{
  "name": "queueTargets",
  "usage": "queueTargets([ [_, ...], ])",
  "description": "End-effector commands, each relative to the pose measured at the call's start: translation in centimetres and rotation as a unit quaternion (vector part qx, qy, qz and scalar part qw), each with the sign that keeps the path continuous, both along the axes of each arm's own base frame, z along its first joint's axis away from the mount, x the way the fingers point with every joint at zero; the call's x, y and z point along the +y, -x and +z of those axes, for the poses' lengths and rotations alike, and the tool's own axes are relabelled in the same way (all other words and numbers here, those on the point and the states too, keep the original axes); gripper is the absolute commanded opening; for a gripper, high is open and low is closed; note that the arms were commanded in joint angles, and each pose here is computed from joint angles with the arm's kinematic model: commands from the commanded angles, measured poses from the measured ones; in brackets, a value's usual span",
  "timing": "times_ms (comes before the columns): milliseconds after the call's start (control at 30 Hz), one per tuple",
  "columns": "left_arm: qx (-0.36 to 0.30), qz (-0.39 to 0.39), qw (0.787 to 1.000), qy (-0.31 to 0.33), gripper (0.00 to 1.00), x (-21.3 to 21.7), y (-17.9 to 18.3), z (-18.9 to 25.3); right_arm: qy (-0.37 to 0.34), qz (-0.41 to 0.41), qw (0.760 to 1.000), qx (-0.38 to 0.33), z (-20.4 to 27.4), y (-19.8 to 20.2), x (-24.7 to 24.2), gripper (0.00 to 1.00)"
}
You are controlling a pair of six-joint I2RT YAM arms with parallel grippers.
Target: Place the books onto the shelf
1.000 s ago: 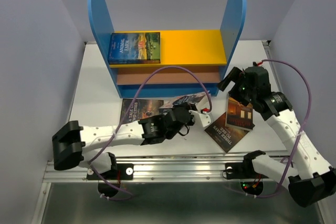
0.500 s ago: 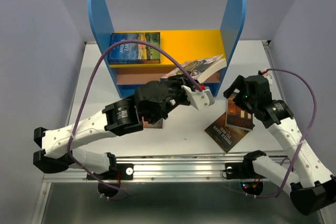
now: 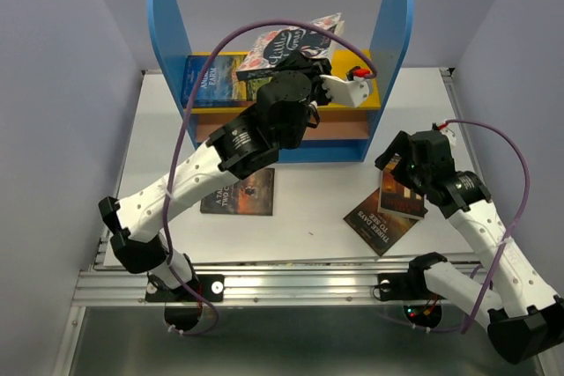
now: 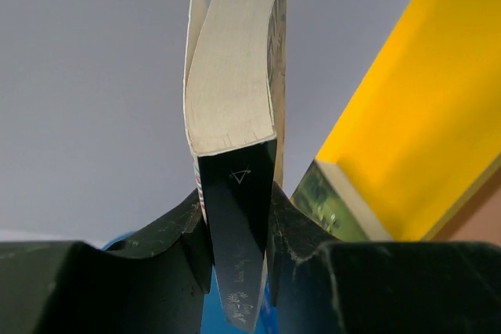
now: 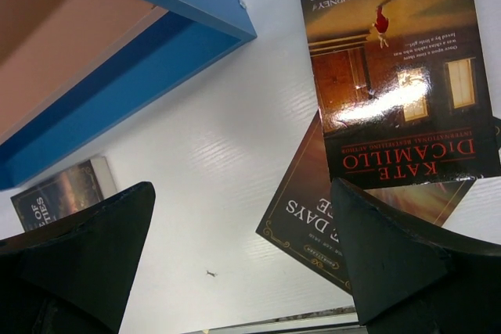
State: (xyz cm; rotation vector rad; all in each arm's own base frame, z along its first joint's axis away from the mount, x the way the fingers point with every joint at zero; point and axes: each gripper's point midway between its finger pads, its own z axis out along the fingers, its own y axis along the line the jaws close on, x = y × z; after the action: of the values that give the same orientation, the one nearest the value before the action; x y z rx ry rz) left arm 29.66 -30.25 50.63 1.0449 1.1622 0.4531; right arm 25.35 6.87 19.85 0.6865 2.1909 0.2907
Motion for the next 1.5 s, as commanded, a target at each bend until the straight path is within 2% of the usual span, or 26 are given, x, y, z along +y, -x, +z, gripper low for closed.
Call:
queueTargets([
  [0,-0.043,0.121,0.992,-0.018,0.0,5.9,-2.0,2.6,-0.003,-0.004,1.0,-0.013,0.6,0.0,-0.1,1.0],
  [100,-0.068,0.18,0.981,-0.033,0.0,7.9,-3.7,2.0,-0.007,-0.002,1.0,-0.014,0.7,0.0,0.1,1.0],
  [133,-0.077,0.191,0.978,-0.02,0.0,8.4,-3.9,2.3,-0.007,-0.001,1.0,-0.013,0.7,0.0,0.1,1.0],
  [267,-0.089,0.221,0.971,-0.037,0.0,10.4,-5.3,0.9,-0.009,0.004,1.0,-0.005,0.3,0.0,0.4,1.0],
  [433,-0.074,0.2,0.973,-0.086,0.0,10.8,-6.5,-3.0,-0.011,0.005,1.0,-0.006,0.4,-0.1,0.5,1.0],
  [567,-0.072,0.194,0.975,-0.081,0.0,12.3,-7.0,-3.5,-0.013,0.004,1.0,-0.006,0.4,-0.1,0.5,1.0],
  [767,-0.064,0.175,0.976,-0.114,0.0,13.9,-7.4,-5.8,-0.02,-0.001,1.0,-0.008,0.5,-0.1,0.6,1.0],
  [967,-0.066,0.174,0.978,-0.099,0.0,14.7,-8.1,-6.6,-0.02,-0.001,1.0,-0.01,0.8,-0.3,0.6,1.0],
  [1067,-0.057,0.153,0.98,-0.115,0.0,14.4,-8.3,-7.7,-0.021,-0.002,1.0,-0.012,0.9,-0.4,0.6,1.0],
  [1467,-0.041,0.151,0.979,-0.135,0.0,14.9,-9.5,-9.7,-0.023,-0.006,1.0,-0.007,0.6,-0.6,0.7,1.0],
])
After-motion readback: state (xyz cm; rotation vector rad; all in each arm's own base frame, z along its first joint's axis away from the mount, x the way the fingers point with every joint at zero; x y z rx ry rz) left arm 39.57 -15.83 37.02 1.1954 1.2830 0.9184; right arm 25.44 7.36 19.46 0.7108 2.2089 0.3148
